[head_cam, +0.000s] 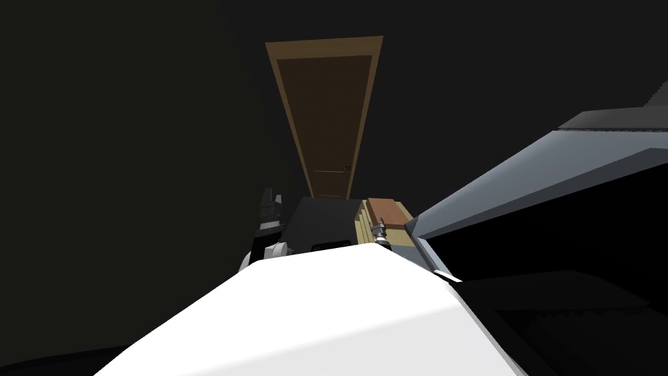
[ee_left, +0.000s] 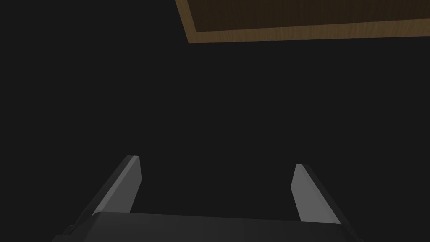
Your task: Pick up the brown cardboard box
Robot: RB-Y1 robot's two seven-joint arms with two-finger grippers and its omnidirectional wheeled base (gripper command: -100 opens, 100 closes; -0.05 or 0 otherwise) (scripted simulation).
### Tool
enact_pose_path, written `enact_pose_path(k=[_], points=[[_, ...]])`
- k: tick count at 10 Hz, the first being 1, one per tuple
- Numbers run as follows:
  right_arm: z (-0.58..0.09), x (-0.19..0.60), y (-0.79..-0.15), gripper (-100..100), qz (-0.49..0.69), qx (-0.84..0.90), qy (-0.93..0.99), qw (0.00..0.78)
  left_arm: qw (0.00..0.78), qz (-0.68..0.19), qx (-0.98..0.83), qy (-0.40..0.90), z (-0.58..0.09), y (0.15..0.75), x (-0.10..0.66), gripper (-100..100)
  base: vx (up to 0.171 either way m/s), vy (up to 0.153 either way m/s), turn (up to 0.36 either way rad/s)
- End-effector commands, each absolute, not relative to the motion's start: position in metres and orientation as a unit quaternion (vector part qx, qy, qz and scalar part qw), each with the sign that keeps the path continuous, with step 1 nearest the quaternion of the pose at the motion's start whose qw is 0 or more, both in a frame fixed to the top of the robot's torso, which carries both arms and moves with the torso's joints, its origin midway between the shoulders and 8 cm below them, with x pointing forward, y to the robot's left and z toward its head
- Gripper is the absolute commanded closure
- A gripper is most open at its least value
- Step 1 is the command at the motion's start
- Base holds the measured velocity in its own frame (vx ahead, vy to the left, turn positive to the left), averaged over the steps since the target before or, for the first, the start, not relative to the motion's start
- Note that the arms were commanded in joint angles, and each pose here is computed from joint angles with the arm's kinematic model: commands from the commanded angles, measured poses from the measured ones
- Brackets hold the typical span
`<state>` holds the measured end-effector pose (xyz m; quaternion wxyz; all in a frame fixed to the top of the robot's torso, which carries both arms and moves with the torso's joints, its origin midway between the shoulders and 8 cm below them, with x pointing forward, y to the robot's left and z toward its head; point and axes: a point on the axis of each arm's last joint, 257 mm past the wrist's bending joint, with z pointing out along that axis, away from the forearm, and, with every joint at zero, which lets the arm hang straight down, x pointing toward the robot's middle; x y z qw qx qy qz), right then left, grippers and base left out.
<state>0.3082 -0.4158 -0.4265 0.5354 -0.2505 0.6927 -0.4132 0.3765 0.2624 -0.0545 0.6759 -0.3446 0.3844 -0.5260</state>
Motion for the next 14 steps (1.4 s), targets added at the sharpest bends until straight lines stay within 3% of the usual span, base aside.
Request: enact_pose_path(k=[1,8,10,14], points=[[-0.44,0.311,-0.415,-100,-0.415,-0.223,0.718,0.512,0.676,-0.526,-0.345,0.384,-0.055,0.262,0.376,0,0.079,-0.015,-0.408],[-0.469,0.316,-0.425,-100,-0.418,-0.276,0.743,0.445,0.676,-0.526,-0.345,0.384,-0.054,0.262,0.376,0,0.018,0.001,-0.04],[-0.485,0.316,-0.424,-100,-0.409,-0.238,0.775,0.418,0.676,-0.526,-0.345,0.384,-0.055,0.263,0.376,0,0.078,-0.005,-0.353],[-0.499,0.318,-0.429,-100,-0.404,-0.283,0.782,0.382,0.676,-0.526,-0.345,0.384,-0.054,0.262,0.376,0,0.012,0.005,0.004]])
